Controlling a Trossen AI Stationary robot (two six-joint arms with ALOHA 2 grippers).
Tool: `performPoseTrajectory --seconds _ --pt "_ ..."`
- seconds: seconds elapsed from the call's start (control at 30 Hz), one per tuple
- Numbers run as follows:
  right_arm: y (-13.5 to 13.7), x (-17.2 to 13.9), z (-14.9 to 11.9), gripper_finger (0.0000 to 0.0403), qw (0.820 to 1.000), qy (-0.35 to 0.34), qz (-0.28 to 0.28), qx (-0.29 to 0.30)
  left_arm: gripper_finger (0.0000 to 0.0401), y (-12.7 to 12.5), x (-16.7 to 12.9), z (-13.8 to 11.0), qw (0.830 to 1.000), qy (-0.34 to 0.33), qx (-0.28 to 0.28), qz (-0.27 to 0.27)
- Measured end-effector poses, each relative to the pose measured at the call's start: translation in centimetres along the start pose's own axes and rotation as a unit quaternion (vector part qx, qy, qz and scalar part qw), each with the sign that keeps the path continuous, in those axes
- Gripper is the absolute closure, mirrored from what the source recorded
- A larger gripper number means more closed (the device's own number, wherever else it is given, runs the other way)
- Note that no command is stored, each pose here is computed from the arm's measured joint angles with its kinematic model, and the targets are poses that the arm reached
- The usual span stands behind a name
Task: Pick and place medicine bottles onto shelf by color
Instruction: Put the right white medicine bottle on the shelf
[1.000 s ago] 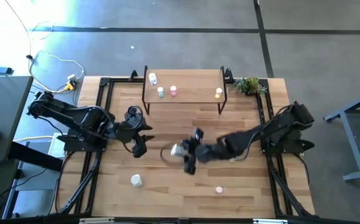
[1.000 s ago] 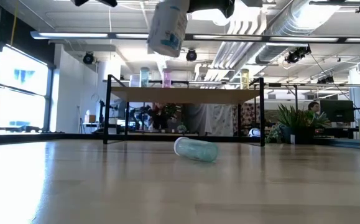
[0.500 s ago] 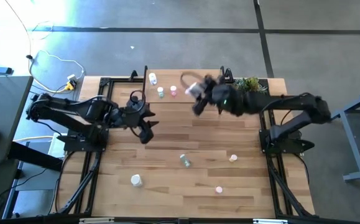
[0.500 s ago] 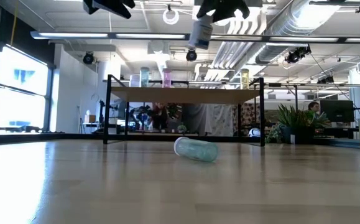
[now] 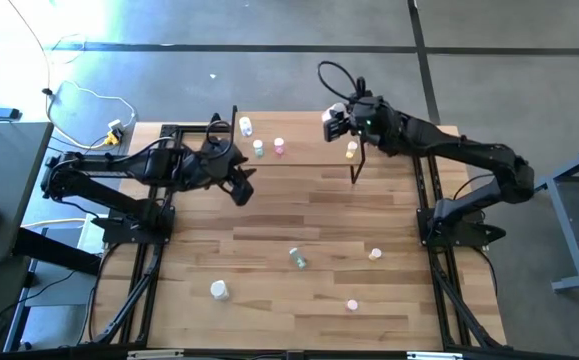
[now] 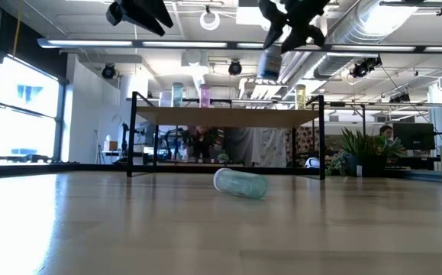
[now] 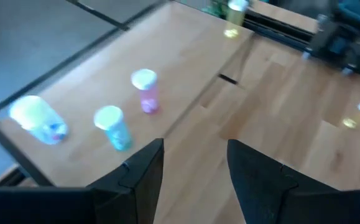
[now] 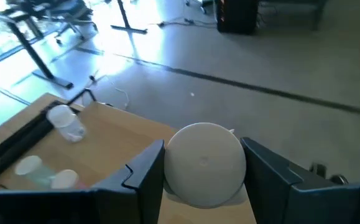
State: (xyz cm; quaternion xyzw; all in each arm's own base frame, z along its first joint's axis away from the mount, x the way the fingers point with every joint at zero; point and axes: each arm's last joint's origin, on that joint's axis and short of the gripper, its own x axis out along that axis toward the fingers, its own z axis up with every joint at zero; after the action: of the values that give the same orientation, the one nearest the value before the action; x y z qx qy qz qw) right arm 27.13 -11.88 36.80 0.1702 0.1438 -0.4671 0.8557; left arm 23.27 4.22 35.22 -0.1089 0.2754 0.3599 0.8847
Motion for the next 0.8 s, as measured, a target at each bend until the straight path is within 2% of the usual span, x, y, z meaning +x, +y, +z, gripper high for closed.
performPoseTrajectory --seconds 0.13,0.43,0.8 --pt "-1.1 0.8 -0.4 0.0238 0.999 0.027 -0.037 0.022 0.0233 0.6 0.3 0.2 1.0 -0.006 0.001 0.025" --pt "-2.2 4.7 -1.9 0.0238 0.993 0.08 -0.087 0.007 0.0233 1.5 0.7 0.5 0.999 -0.006 -0.003 0.046" --pt "-4.5 7.4 -2.3 0.0237 0.987 0.135 -0.077 0.044 0.0233 1.6 0.8 0.5 0.999 -0.004 -0.006 0.045"
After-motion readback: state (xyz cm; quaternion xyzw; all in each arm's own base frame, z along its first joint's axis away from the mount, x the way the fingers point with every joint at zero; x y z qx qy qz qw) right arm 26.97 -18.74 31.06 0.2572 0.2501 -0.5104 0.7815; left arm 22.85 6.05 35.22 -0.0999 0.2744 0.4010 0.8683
